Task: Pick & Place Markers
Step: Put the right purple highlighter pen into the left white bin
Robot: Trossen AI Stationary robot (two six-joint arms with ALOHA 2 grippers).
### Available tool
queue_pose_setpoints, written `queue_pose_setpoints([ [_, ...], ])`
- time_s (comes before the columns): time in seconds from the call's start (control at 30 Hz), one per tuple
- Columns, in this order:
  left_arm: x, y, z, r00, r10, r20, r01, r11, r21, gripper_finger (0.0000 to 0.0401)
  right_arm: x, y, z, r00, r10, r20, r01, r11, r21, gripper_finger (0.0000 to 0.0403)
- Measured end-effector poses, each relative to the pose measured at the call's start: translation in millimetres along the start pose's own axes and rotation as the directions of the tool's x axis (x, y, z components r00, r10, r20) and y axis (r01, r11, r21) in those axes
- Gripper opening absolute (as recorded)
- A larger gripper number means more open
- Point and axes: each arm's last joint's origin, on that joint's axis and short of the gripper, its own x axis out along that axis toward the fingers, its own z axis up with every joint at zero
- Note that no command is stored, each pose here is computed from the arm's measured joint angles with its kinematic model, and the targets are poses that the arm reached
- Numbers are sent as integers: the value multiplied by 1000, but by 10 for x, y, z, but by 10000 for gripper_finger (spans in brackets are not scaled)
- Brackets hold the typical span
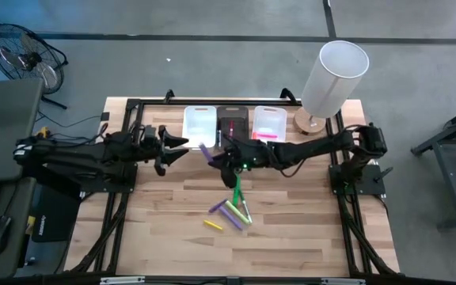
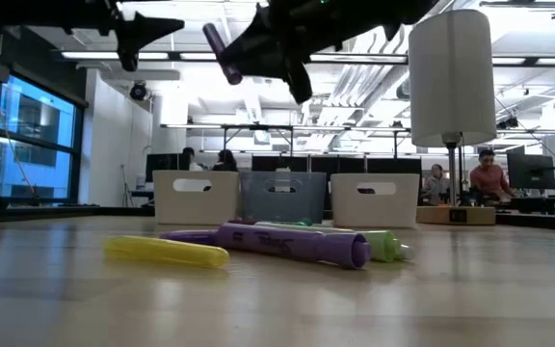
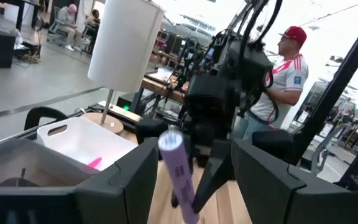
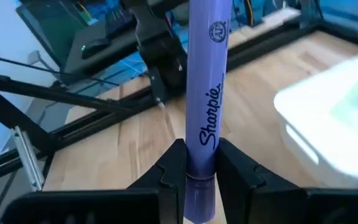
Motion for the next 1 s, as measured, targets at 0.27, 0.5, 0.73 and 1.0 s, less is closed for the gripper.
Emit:
queue_pose_setpoints([
  [0.27,229,-40,19,1000,9,18,-9,1000,-10,202,4,3,319,997,43,65,-37,995,-95,55],
  [0.5,370,-76,69,997,10,72,-8,1000,-19,202,-3,1,448,996,72,57,-64,989,-135,55],
  [0.73,514,-109,102,998,25,62,-24,1000,-17,201,-4,5,442,996,78,43,-72,988,-138,55],
  [1.0,549,-100,105,995,78,69,-77,997,-10,132,-3,5,432,996,86,29,-81,987,-136,55],
])
